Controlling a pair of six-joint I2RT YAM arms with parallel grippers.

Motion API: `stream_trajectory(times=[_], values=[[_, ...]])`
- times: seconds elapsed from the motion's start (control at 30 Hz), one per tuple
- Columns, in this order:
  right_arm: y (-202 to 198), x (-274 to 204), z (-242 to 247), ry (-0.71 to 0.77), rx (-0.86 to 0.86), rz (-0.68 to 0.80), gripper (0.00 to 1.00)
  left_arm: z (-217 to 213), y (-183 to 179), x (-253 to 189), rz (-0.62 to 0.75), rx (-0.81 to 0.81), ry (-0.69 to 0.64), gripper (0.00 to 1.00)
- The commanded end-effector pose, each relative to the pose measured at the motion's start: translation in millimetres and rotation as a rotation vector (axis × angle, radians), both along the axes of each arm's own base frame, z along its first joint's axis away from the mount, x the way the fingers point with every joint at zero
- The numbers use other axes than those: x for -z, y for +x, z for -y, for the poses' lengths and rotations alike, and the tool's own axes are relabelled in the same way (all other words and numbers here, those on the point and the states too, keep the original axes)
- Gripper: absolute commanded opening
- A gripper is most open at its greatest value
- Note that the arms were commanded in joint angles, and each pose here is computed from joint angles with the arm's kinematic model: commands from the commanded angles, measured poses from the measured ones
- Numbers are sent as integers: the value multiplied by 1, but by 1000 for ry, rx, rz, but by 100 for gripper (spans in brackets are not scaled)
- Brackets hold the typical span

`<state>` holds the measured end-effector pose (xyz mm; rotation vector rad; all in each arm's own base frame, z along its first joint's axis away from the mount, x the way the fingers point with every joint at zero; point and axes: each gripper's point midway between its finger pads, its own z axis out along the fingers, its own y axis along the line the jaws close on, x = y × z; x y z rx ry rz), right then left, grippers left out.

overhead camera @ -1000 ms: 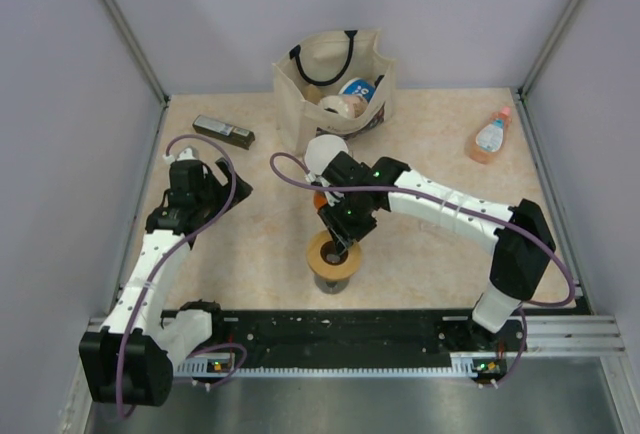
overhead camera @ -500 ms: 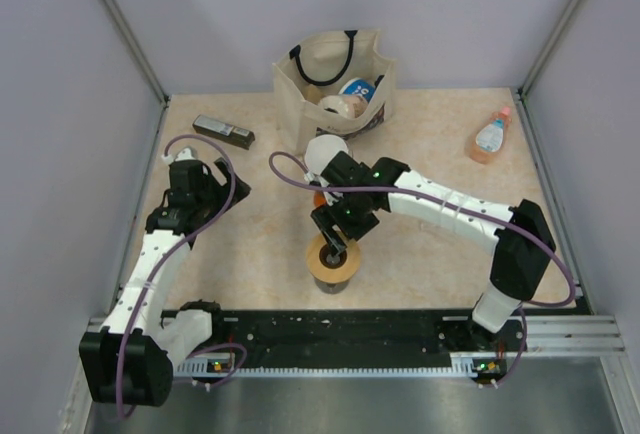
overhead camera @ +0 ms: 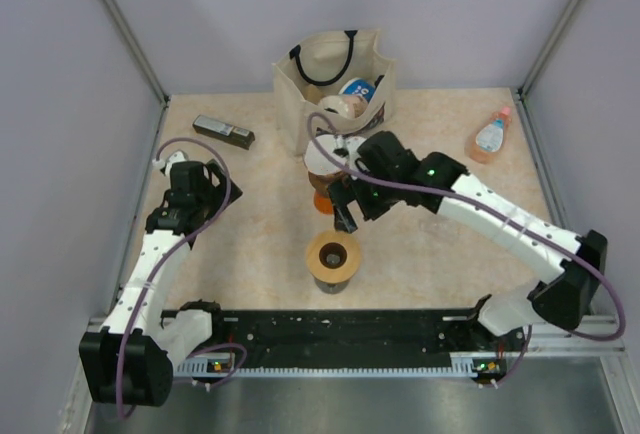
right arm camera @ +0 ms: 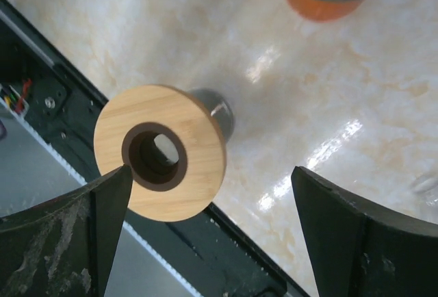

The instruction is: Place the coffee filter in the dripper

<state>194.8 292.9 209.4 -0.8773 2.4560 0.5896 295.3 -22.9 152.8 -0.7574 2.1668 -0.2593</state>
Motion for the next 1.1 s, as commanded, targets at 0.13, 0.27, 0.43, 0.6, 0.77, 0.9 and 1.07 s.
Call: stream_trajectory(times=[0.13, 0.27, 0.43, 0.6, 0.77, 0.9, 1.07], values=[[65, -25, 85, 203, 422, 121, 98, -20, -1, 4, -41, -123, 36, 99], [78, 4, 143, 211, 672, 58, 98, -18, 1, 10, -65, -123, 23, 99], [84, 59, 207, 176, 971, -79, 94, -18, 1, 11, -70, -121, 28, 99], [82, 87, 221, 177, 1026, -139, 91, -19, -1, 11, -64, -118, 35, 99], [91, 93, 235, 152, 1071, -73, 90, -18, 0, 11, -64, -108, 33, 99], [96, 104, 239, 141, 1085, -52, 88, -17, 0, 11, -69, -106, 30, 99], [98, 117, 232, 192, 1086, -68, 75, -16, -2, 10, -66, -102, 28, 99]])
